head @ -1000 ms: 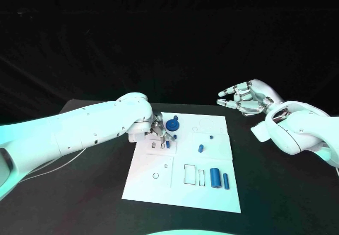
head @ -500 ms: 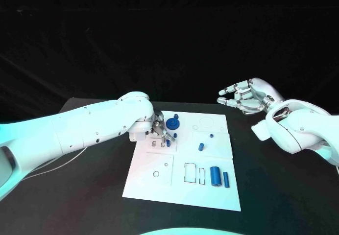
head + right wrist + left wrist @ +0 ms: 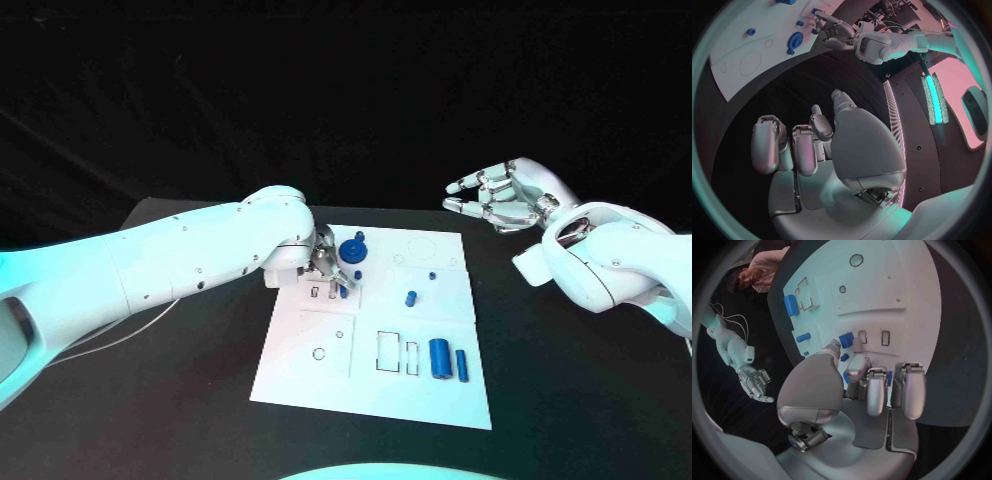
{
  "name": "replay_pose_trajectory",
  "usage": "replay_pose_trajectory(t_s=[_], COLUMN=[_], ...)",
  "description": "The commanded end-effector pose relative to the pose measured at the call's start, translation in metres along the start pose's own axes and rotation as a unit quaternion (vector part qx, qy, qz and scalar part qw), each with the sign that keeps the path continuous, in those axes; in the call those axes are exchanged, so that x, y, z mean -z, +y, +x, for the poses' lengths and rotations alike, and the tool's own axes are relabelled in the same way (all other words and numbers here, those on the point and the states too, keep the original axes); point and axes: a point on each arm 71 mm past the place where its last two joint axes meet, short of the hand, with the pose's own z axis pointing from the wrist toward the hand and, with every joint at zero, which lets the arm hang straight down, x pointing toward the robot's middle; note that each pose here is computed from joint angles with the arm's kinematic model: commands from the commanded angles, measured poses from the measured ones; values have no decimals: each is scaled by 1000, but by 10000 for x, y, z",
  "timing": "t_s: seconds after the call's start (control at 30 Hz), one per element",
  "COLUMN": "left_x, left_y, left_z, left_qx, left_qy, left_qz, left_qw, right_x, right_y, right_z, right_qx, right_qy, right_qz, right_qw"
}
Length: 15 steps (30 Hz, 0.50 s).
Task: Assemble the parts on the task board
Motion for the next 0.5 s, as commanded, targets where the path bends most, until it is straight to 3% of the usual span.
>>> replay_pose_trajectory(t_s=[0.03, 0.5], left_x=[-3, -19], left_y=[8, 8], left_z=[24, 31], left_qx=[-2, -2], left_qy=[12, 12], left_qz=[-19, -20], left_qw=[1000, 1000], right_x=[1, -2], right_y=[11, 13], right_z=[19, 29], right_qx=[3, 3], right_qy=[7, 10], right_qz=[-4, -5], right_qw=[1000, 1000])
